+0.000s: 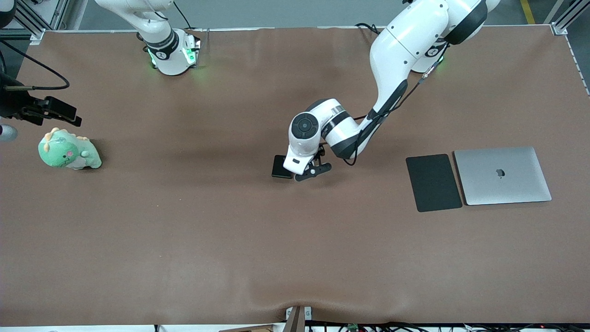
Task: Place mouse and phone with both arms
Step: 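Lift the mouse with the left gripper while the right gripper reaches the phone, then carry the mouse onto the pad while the right gripper grasps the phone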
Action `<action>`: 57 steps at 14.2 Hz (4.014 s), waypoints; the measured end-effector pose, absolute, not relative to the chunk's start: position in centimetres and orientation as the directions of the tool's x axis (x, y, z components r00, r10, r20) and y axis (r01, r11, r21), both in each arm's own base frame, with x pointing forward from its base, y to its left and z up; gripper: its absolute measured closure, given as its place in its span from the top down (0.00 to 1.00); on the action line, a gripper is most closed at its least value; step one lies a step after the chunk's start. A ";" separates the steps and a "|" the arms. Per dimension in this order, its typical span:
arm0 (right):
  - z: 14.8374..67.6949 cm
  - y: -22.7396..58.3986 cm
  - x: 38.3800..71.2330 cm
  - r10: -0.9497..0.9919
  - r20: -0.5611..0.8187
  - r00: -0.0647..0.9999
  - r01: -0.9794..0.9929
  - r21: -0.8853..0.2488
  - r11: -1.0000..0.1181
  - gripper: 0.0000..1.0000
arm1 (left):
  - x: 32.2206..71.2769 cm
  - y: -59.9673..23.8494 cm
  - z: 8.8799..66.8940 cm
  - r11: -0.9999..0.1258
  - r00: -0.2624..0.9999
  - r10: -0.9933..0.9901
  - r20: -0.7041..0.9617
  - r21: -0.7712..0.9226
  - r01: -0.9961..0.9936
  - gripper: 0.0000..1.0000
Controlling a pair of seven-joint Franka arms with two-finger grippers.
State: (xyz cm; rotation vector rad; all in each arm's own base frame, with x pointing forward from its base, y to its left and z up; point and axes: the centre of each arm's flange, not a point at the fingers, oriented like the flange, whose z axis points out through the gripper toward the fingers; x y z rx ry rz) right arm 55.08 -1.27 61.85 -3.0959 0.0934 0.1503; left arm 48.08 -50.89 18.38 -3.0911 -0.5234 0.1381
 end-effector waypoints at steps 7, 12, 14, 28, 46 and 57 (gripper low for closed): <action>60.7 1.1 57.2 -0.020 -0.034 0.999 -0.022 -0.053 -0.998 1.00 | 48.1 -50.8 18.1 -0.944 0.940 0.329 -0.087 -0.023 0.328 0.90; 55.8 7.3 60.3 0.078 -0.031 0.997 0.076 -0.058 -0.995 1.00 | 47.8 -50.4 17.5 -0.945 0.940 0.328 -0.090 -0.035 0.326 0.86; 54.0 8.7 61.8 0.093 0.001 0.996 0.093 -0.061 -0.994 1.00 | 47.7 -50.4 17.4 -0.945 0.940 0.328 -0.091 -0.037 0.325 0.85; 38.5 16.8 62.1 0.201 -0.314 0.928 0.173 -0.114 -0.978 1.00 | 50.9 -47.1 22.5 -0.927 0.932 0.363 -0.022 -0.107 0.359 0.61; 31.7 41.8 53.8 -0.052 -0.160 0.986 -0.061 -0.053 -0.997 1.00 | 56.3 -7.3 22.7 -0.967 0.972 0.221 -0.084 -0.149 0.207 0.61; 22.6 44.0 50.6 -0.159 -0.077 0.984 -0.165 -0.080 -0.983 1.00 | 55.5 -3.4 18.9 -0.979 0.978 0.200 -0.059 -0.062 0.196 0.61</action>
